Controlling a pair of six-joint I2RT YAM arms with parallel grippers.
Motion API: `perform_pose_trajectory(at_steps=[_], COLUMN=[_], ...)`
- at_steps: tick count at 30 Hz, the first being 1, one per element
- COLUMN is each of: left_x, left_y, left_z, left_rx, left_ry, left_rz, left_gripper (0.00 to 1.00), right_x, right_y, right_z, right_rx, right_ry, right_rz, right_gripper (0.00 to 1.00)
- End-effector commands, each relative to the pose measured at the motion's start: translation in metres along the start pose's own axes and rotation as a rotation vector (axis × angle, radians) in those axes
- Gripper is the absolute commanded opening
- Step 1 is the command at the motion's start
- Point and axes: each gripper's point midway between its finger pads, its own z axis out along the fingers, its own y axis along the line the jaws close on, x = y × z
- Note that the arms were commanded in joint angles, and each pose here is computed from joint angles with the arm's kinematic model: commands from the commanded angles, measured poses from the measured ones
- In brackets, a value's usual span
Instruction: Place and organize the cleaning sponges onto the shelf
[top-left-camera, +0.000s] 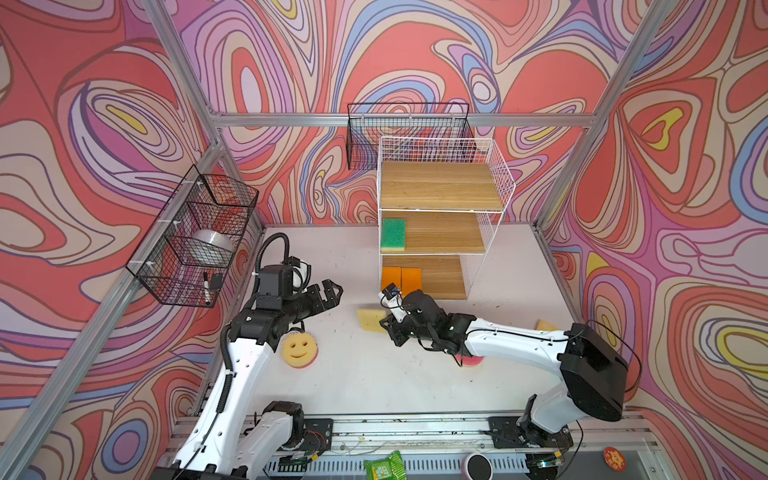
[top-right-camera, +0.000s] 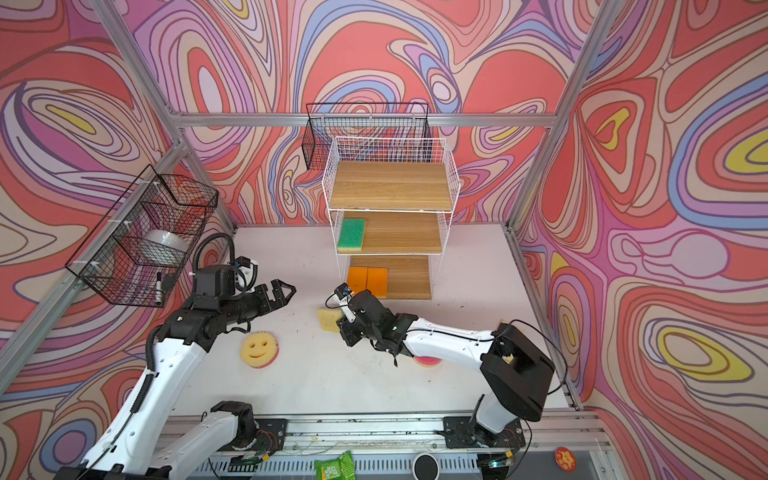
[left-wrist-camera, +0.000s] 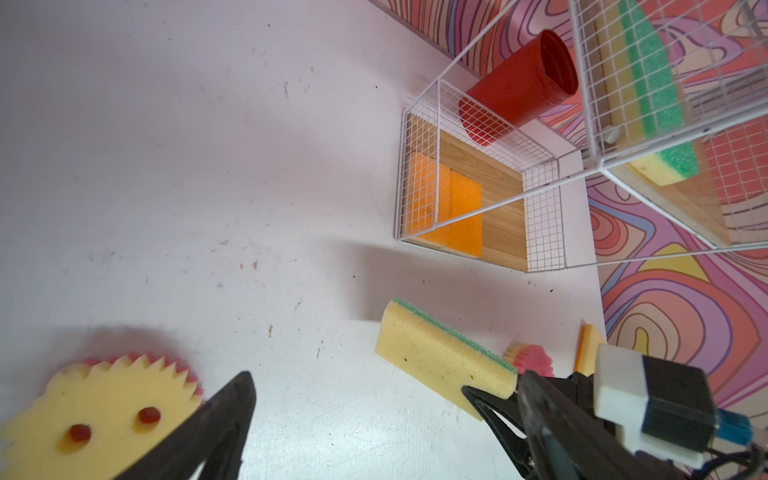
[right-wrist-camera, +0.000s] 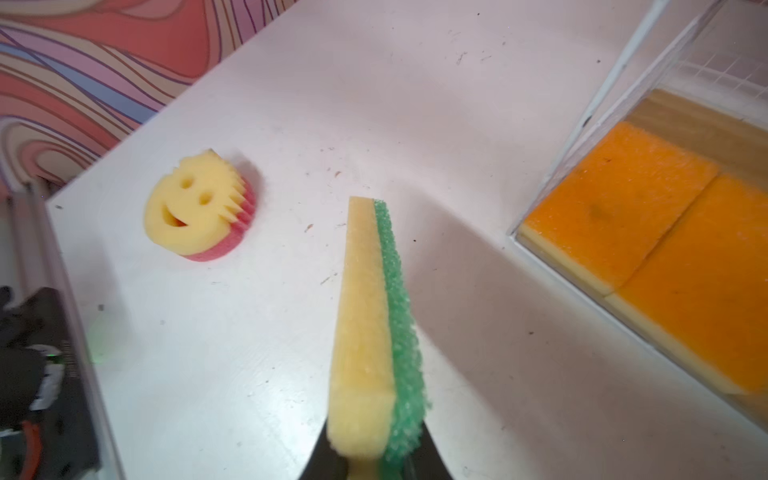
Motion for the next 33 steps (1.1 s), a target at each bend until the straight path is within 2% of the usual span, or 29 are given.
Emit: perform_pose_trajectory(at_steps=[1, 6, 9, 12, 14, 19, 21, 33], left_x=[0.001, 0.001, 0.002, 0.001, 0.001, 0.002, 0.002, 0.000], left_y=[0.011, 0.020, 0.022, 0.022, 0.022, 0.022, 0.021, 0.019], left_z=[-0.012, -0.012, -0.010, -0.009, -0.009, -0.006, -0.005, -0.004], left_rx=[-0.040, -0.049, -0.044, -0.035, -0.033, -0.024, -0.019, -0.008], left_ry=[-0.002, 0.001, 0.007, 0.008, 0.008, 0.016, 0.020, 0.020], left_rz=[-0.005, -0.031, -0.043, -0.049, -0.051, -0.054, -0.058, -0.064], left_gripper=[1.00, 1.00, 1.00, 1.00, 1.00, 1.00, 1.00, 1.00], right_x=[0.000, 0.009, 0.026, 0.042, 0.048, 0.046, 0.045, 0.042], right_y=[-0.012, -0.003, 0.011, 0.015, 0.011, 0.017, 0.020, 0.038], right_z=[0.008, 0.021, 0.034, 0.042, 0.045, 0.039, 0.038, 0.015], right_rx=[0.199, 0.334, 0.371, 0.415, 0.437, 0.390, 0.371, 0.220], right_ry=[0.008, 0.027, 0.065, 0.104, 0.118, 0.094, 0.090, 0.096], right_rz=[-0.189, -0.422, -0.572, -0.663, -0.661, -0.609, -0.600, -0.550], right_gripper=[0.18, 0.19, 0.19, 0.19, 0.25, 0.57, 0.64, 0.74])
